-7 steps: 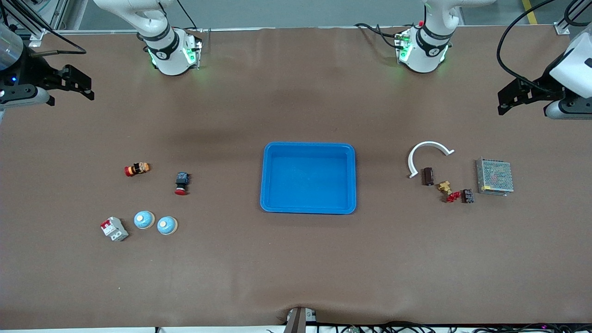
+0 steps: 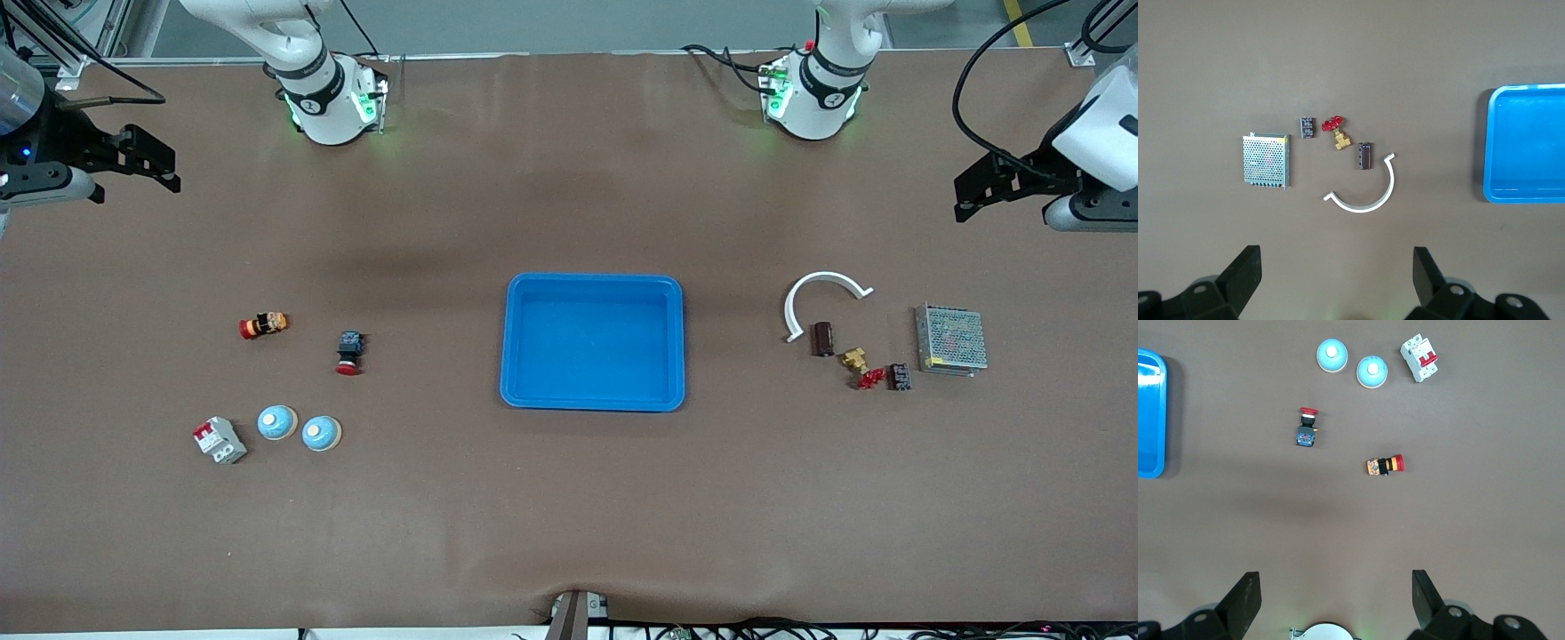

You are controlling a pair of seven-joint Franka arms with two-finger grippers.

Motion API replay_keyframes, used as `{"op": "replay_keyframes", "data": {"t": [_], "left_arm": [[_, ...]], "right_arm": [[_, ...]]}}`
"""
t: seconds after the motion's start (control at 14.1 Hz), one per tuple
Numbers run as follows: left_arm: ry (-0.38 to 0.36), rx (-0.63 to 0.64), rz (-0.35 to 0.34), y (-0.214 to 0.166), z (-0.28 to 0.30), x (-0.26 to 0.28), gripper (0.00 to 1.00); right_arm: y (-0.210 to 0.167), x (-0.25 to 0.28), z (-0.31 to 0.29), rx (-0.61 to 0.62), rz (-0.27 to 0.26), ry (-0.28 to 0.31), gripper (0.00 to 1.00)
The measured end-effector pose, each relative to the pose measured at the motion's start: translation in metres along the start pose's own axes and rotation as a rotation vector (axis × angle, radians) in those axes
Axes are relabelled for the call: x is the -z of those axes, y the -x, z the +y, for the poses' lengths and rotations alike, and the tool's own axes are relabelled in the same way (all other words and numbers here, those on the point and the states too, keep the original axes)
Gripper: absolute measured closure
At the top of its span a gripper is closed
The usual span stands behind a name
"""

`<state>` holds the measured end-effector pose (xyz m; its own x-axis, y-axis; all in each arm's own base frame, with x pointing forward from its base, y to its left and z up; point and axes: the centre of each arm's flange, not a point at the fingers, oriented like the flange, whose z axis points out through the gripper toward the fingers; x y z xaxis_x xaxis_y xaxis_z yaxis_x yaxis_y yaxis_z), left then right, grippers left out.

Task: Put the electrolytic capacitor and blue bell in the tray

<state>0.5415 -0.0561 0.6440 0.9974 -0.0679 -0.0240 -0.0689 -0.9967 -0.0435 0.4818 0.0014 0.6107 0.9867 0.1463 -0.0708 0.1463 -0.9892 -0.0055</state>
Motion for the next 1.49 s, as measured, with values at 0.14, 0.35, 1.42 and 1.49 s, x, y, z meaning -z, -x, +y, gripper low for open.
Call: {"op": "replay_keyframes", "data": {"t": [0.14, 0.35, 1.42, 1.49], "left_arm": [[0.001, 0.002, -0.023, -0.007, -0.002, -0.012, 0.00], [0.003, 0.019, -0.066, -0.018, -0.009, -0.038, 0.00], [-0.028, 0.084, 0.078, -0.049, -0.070, -0.297, 0.00], [-0.026, 0.089, 0.085, -0.048, -0.075, -0.312, 0.00]], "right_arm": [[0.000, 0.000, 0.000, 0.000, 0.000, 0.001, 0.00], [0.000, 0.000, 0.000, 0.000, 0.000, 0.001, 0.00], [-0.028, -0.010, 0.001, 0.005, 0.041, 0.011, 0.00], [-0.043, -0.018, 0.001, 0.007, 0.047, 0.013, 0.00]]}}
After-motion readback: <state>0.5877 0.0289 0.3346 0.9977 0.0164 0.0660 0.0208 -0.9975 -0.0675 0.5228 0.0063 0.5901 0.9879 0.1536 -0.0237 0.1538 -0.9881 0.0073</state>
